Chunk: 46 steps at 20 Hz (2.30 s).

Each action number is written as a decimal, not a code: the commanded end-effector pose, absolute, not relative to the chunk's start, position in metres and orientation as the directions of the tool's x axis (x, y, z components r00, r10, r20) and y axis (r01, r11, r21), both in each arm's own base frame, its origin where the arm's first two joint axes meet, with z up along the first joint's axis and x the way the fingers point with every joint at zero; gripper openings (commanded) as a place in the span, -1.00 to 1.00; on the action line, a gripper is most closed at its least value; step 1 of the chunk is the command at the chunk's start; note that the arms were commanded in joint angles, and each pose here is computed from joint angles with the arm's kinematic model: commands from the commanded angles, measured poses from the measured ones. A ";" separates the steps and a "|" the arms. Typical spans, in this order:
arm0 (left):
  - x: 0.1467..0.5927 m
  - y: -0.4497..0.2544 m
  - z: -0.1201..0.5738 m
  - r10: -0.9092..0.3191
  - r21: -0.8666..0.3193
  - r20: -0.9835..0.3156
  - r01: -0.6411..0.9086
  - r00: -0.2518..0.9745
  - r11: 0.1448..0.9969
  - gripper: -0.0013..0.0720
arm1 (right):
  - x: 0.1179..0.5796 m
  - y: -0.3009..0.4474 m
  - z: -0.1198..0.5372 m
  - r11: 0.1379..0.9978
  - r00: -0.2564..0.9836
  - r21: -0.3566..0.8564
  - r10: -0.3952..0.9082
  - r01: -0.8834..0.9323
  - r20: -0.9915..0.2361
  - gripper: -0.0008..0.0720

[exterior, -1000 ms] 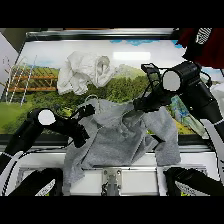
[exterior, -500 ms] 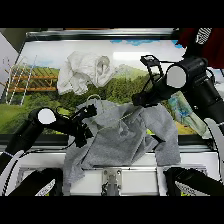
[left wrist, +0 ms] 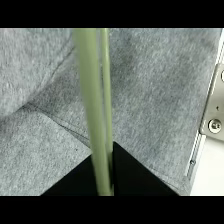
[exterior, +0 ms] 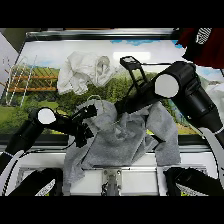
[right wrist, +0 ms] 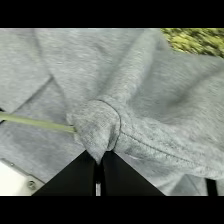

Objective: Fold the clothes and pants, and hang the long-sleeved shirts on hangers.

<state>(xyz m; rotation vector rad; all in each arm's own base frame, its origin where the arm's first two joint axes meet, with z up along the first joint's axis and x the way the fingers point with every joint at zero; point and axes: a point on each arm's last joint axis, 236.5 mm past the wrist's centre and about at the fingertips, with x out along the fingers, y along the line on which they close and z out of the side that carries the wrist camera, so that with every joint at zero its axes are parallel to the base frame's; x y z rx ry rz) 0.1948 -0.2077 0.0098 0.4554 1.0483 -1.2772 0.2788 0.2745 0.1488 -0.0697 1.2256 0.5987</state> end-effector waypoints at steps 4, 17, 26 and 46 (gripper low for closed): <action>0.196 -0.209 0.011 -0.557 -0.257 -0.828 0.924 -0.059 0.284 -0.93 | 0.252 0.330 0.164 0.750 0.194 0.331 0.516 -0.572 -0.834 -0.93; 0.199 -0.210 0.011 -0.560 -0.246 -0.827 0.924 -0.043 0.293 -0.93 | 0.241 0.349 0.156 0.721 0.140 0.367 0.537 -0.587 -0.832 -0.90; 0.199 -0.210 0.011 -0.560 -0.247 -0.827 0.924 -0.044 0.292 -0.93 | 0.223 0.330 0.158 0.723 0.068 0.387 0.512 -0.572 -0.857 0.75; 0.199 -0.210 0.011 -0.559 -0.247 -0.828 0.924 -0.045 0.291 -0.93 | 0.308 0.245 0.211 0.394 0.247 0.046 0.659 -0.918 -0.710 0.75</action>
